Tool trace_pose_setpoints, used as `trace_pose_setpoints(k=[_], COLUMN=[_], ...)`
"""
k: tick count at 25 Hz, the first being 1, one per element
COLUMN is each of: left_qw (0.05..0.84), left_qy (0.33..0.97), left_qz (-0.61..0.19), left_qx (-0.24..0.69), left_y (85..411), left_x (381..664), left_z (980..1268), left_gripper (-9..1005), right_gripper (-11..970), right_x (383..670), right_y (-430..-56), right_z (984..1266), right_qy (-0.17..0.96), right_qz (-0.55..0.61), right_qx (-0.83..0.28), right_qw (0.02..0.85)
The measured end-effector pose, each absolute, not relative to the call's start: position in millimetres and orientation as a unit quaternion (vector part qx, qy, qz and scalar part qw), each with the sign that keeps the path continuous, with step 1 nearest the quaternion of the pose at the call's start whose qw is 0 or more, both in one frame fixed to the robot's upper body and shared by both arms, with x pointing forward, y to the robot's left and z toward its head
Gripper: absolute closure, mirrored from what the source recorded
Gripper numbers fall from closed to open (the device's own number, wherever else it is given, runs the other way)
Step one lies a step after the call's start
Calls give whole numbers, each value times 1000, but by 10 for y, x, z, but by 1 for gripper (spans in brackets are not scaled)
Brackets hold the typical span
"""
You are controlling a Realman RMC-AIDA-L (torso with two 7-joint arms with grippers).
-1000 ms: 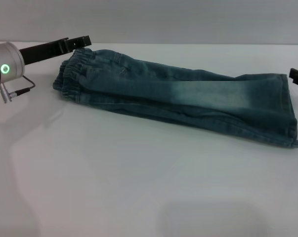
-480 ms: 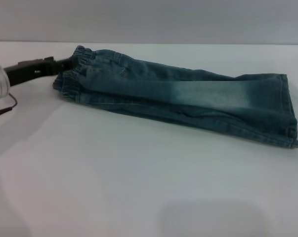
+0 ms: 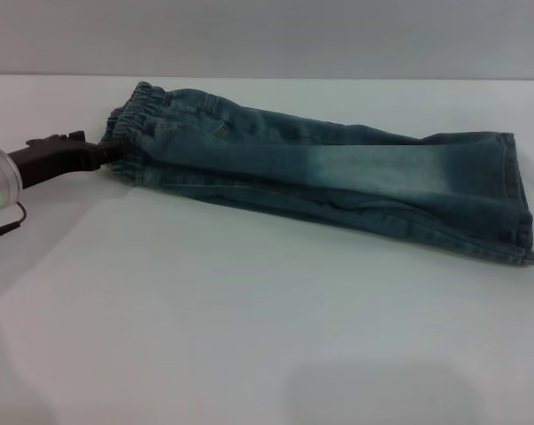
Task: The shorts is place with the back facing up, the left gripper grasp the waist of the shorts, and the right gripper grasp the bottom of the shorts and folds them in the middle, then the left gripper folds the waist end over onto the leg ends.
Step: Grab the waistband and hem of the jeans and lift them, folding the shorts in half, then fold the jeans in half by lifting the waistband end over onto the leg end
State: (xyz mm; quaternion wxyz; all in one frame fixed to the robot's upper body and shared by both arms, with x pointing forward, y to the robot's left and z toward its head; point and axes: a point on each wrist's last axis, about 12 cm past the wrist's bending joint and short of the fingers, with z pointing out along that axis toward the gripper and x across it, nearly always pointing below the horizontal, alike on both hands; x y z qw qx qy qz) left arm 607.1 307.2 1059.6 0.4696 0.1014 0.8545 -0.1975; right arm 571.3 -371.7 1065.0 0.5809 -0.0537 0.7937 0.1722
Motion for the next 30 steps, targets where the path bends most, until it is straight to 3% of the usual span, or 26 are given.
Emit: trace_pose_setpoints(k=[30], left_qw=[460], left_qy=[864], left_qz=[-159], left_qx=[132], left_y=[2792], left_x=[6186], left_z=[10444], left_gripper=[152], right_gripper=[337], right_x=[5599], right_y=[-3632], right_z=[10656], right_qy=[773], right_qz=[216], right_qx=[-62], right_qw=[593])
